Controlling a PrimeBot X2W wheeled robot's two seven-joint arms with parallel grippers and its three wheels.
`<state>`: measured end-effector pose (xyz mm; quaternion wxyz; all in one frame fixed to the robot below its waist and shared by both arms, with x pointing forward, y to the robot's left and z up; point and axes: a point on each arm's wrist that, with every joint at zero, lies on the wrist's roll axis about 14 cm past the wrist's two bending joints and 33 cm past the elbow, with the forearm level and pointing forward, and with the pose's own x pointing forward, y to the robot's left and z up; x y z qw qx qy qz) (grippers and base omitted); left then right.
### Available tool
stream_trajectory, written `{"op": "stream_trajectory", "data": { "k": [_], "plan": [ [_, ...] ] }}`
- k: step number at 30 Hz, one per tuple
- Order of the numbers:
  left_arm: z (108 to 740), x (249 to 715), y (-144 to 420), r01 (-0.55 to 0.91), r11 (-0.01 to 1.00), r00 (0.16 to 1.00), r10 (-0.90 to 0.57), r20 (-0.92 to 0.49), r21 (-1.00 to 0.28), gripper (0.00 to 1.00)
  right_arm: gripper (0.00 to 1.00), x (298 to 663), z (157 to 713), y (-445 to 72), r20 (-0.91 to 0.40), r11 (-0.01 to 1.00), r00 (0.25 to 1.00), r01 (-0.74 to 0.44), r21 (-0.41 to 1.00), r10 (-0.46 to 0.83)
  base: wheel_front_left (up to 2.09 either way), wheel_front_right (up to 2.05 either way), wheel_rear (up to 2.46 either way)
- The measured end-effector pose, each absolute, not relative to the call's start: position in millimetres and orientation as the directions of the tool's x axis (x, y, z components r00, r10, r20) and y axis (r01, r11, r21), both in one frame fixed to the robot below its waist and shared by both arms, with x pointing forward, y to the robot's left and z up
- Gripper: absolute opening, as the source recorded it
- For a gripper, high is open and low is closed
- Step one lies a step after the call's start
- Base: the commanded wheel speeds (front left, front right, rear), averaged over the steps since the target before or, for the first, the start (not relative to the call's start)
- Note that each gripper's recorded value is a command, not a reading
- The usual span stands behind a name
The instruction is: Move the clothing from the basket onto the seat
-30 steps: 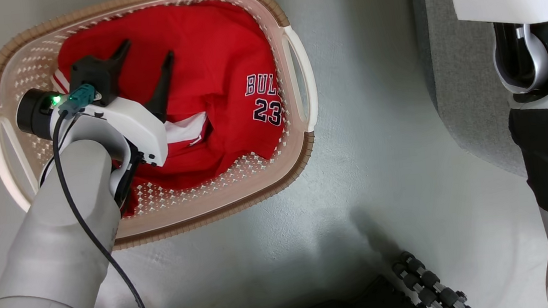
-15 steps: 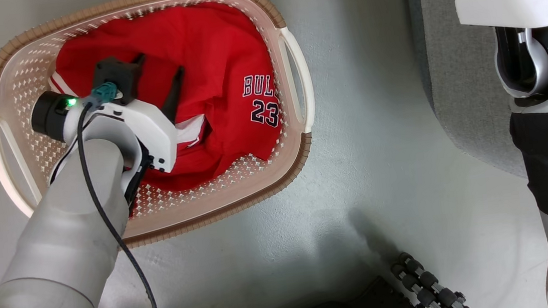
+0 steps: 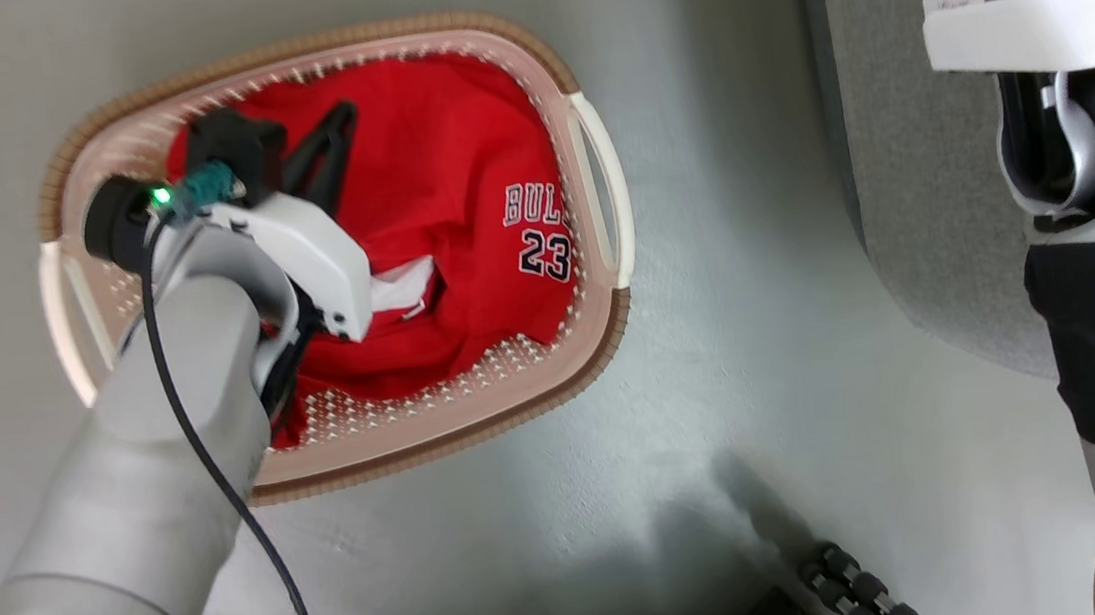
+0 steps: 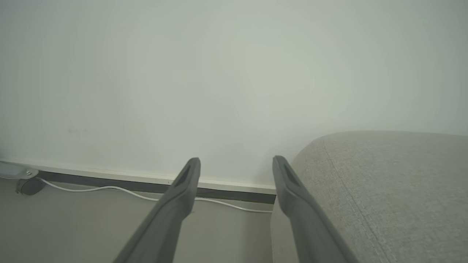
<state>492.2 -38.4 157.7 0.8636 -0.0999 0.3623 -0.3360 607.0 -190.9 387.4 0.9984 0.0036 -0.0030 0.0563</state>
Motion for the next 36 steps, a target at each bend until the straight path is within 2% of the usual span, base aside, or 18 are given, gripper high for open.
{"op": "stream_trajectory", "data": {
  "k": [6,16,18,19,20,26,36],
  "plan": [
    [192.0,480.9,-33.1,0.499,0.756,0.544,-0.654,-0.526,-0.423,0.00,1.00,595.4,406.1,-189.6,0.011,0.994,0.994,-0.105,0.011,0.105,0.00,0.00,0.00],
    [292.4,487.0,-7.5,0.471,0.797,0.712,-0.597,-0.371,-0.379,0.00,1.00,565.6,453.0,-178.1,0.039,0.993,0.993,-0.116,0.021,0.115,0.00,0.00,0.00],
    [311.2,481.5,-0.8,0.459,0.805,0.739,-0.580,-0.341,-0.375,0.37,1.00,556.8,460.7,-176.4,0.041,0.993,0.992,-0.116,0.018,0.116,0.00,0.00,0.00],
    [320.4,479.0,2.7,0.456,0.810,0.753,-0.572,-0.326,-0.369,0.73,1.00,551.9,463.6,-175.9,0.041,0.993,0.993,-0.115,0.019,0.115,0.00,0.00,0.00],
    [329.7,477.3,7.0,0.447,0.816,0.768,-0.560,-0.310,-0.366,1.00,1.00,547.0,466.5,-175.4,0.041,0.993,0.993,-0.115,0.021,0.114,0.00,0.00,0.00],
    [376.9,466.4,38.9,0.410,0.858,0.843,-0.486,-0.231,-0.308,1.00,1.00,522.7,484.0,-169.1,0.053,0.992,0.992,-0.119,0.042,0.117,0.00,0.00,0.00],
    [425.5,447.3,114.0,0.223,0.941,0.954,-0.265,-0.143,-0.253,1.00,1.00,490.2,511.7,-158.0,0.095,0.987,0.986,-0.141,0.070,0.135,0.00,0.00,0.00]
  ]
}}
